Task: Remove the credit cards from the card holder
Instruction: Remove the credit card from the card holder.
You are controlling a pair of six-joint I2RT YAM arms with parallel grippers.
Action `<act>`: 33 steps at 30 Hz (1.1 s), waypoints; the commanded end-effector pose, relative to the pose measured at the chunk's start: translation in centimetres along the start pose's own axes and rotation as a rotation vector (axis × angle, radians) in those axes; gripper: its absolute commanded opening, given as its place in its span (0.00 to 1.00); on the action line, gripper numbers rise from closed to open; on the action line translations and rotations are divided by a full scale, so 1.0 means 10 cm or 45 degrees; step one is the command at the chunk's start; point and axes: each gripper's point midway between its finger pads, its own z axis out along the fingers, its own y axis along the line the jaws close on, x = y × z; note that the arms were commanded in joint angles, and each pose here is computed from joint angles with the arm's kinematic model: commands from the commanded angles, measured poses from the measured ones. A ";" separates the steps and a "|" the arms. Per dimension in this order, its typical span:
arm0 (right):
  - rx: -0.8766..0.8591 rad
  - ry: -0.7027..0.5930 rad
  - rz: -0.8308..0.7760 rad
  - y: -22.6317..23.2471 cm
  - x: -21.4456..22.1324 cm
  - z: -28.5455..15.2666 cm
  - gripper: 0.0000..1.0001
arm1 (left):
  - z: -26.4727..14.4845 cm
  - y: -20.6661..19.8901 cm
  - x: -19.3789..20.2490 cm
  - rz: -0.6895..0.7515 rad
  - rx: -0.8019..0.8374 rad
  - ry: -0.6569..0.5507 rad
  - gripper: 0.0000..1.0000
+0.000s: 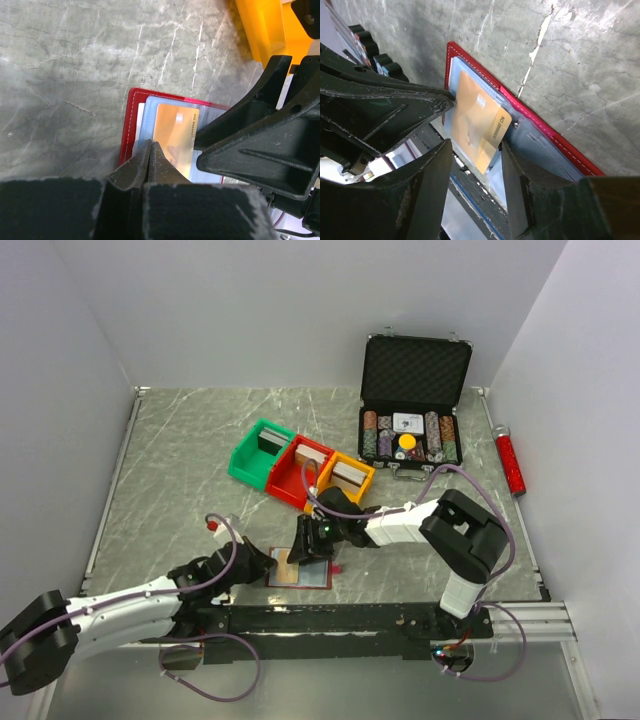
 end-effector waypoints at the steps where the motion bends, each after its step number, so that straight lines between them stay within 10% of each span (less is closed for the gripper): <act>1: 0.061 -0.039 0.004 -0.19 0.01 0.05 0.50 | -0.02 0.31 0.10 0.000 -0.124 0.032 0.01; 33: -0.304 -0.197 -0.059 0.38 -0.14 -0.17 0.25 | 0.02 0.38 0.17 -0.002 -0.181 0.066 0.01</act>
